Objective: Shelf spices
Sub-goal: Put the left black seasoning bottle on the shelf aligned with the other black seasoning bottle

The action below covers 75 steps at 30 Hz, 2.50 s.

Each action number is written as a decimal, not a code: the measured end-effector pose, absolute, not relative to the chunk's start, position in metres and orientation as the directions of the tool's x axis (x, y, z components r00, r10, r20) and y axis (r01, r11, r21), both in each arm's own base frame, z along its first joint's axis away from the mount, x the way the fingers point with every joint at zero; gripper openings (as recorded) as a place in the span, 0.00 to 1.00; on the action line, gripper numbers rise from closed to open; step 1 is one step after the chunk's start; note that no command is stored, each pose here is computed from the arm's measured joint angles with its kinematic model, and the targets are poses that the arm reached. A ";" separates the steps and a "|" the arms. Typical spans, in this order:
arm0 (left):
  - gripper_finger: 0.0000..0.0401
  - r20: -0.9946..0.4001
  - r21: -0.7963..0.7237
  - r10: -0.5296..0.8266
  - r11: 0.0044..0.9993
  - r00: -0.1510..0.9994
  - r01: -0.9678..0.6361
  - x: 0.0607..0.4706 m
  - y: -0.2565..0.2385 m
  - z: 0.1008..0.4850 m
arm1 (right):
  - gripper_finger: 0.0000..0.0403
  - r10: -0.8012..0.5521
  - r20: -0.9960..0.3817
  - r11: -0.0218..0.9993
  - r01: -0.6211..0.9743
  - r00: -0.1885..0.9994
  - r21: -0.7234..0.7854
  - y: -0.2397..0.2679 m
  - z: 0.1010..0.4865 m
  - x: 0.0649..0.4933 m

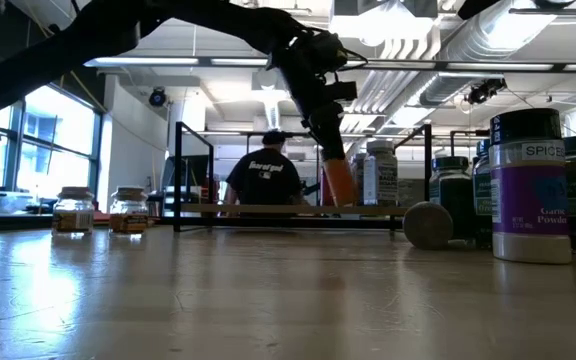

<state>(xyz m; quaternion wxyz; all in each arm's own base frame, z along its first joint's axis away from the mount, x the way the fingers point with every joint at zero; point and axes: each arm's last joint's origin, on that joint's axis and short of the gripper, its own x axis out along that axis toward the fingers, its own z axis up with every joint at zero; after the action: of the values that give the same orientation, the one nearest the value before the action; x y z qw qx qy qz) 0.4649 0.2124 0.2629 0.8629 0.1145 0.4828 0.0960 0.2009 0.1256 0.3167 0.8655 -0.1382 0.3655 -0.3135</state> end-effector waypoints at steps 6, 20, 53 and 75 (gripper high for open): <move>0.64 -0.795 0.304 0.286 0.951 0.535 -0.056 0.467 0.213 0.265 | 0.62 -0.643 -0.546 0.765 0.442 0.537 -0.468 0.126 0.317 0.201; 0.64 -0.761 0.427 0.402 0.901 0.510 -0.074 0.469 0.209 0.273 | 0.62 -0.642 -0.546 0.766 0.442 0.538 -0.466 0.126 0.317 0.201; 0.23 -0.744 0.257 0.311 0.950 0.592 -0.176 0.461 0.236 0.272 | 0.62 -0.642 -0.539 0.766 0.450 0.544 -0.459 0.126 0.317 0.202; 0.23 -0.767 0.310 0.372 0.928 0.522 -0.206 0.455 0.233 0.277 | 0.62 -0.642 -0.539 0.766 0.444 0.545 -0.464 0.126 0.317 0.202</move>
<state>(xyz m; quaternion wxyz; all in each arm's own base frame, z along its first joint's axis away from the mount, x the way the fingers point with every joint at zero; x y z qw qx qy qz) 0.4547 0.2325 0.2774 0.8678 0.0902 0.4595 0.1664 0.2020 0.1262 0.3169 0.8680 -0.1377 0.3604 -0.3128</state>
